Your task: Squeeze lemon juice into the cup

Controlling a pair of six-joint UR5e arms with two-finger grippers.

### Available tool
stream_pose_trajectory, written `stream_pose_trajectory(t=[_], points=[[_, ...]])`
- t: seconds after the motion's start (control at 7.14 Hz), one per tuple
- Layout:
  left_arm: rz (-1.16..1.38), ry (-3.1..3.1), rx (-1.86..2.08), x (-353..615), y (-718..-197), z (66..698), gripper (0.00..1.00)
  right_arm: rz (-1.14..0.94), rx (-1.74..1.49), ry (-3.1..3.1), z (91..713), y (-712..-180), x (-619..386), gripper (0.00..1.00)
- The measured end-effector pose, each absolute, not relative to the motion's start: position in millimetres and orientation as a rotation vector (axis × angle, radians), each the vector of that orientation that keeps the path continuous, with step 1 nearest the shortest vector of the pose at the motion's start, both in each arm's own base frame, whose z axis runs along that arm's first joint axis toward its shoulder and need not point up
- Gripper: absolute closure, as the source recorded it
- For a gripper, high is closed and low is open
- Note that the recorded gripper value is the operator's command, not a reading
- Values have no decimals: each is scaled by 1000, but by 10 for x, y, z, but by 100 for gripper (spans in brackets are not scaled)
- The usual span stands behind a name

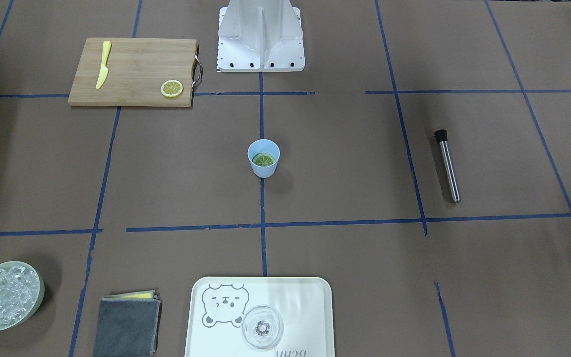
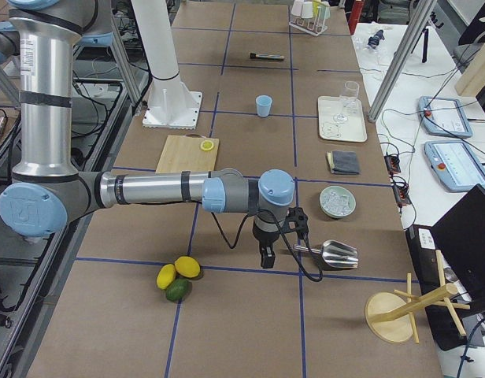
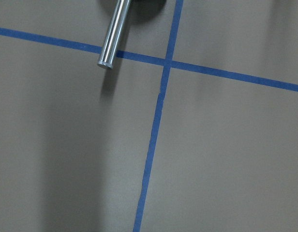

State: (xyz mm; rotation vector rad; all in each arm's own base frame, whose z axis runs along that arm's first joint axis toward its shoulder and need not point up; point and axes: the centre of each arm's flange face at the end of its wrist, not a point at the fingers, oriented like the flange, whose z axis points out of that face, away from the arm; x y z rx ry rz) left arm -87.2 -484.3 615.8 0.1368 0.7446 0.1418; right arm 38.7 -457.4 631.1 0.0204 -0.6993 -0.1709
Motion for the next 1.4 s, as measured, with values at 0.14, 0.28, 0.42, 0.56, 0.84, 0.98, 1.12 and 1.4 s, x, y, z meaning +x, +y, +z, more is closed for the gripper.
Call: stream_pose_trajectory(t=[0.14, 0.28, 0.42, 0.56, 0.84, 0.98, 1.12, 1.4], points=[[145, 744, 148, -878, -4857, 6107, 0, -167, 16, -699, 6327, -4562, 390, 0], [147, 743, 157, -887, -4877, 6052, 0, -164, 14, -700, 6333, -4556, 390, 0], [148, 741, 163, -891, -4874, 6024, 0, -162, 11, -702, 6346, -4542, 389, 0], [148, 743, 165, -895, -4849, 6018, 0, -161, 8, -705, 6357, -4529, 389, 0], [143, 744, 160, -904, -4770, 6043, 0, -160, 6, -705, 6367, -4521, 389, 0], [142, 745, 158, -904, -4722, 6050, 0, -159, 6, -705, 6368, -4520, 389, 0], [144, 743, 164, -905, -4697, 6018, 0, -159, 6, -705, 6367, -4519, 389, 0], [148, 740, 175, -906, -4691, 5959, 0, -159, 5, -705, 6372, -4519, 387, 0]])
